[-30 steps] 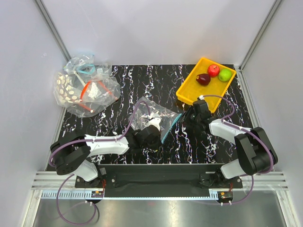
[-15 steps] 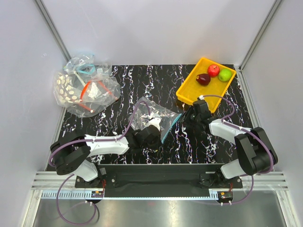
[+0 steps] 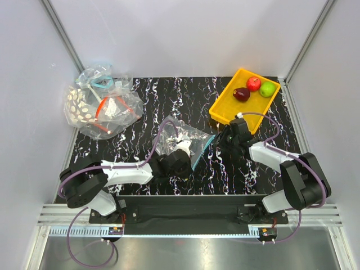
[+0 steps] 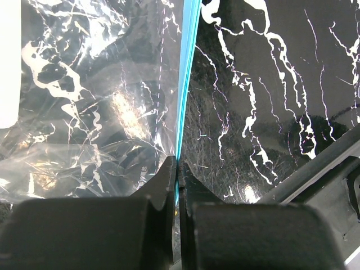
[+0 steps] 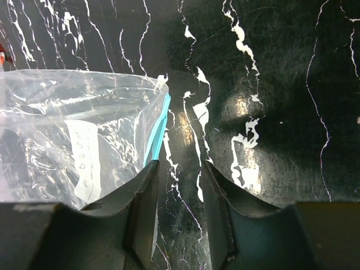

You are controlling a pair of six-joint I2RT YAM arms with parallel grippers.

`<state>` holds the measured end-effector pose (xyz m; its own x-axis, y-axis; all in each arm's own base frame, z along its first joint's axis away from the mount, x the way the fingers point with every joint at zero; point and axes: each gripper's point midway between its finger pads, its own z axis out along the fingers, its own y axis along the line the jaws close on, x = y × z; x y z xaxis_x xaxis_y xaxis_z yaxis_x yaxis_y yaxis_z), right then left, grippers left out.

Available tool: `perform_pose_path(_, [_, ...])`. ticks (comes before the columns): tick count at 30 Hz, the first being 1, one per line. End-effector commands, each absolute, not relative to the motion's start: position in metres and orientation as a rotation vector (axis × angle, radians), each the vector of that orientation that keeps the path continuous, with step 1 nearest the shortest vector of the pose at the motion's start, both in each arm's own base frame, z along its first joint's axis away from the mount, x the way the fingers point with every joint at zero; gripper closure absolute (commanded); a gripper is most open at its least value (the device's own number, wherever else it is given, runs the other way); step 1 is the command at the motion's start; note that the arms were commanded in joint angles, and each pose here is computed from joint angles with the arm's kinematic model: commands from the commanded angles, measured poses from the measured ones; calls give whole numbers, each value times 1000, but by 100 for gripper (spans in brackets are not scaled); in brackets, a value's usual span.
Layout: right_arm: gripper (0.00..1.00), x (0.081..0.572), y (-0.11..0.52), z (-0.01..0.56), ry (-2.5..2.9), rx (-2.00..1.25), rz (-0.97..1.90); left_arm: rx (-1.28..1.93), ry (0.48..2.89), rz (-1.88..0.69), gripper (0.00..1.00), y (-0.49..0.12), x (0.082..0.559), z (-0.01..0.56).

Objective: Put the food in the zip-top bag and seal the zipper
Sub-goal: Open the zipper of the food storage bag.

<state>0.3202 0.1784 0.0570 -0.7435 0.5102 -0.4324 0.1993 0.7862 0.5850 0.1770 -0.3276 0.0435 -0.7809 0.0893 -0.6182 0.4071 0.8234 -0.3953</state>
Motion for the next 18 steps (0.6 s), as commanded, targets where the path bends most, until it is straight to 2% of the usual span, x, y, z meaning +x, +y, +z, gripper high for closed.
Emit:
perform_pose_path(1, [57,337,181,86,2283,502,709,346,2347,-771,100,-341,181,57])
perform_pose_path(18, [58,344,197,70,2314,492,761,375,2337,-773,100,-342,179,59])
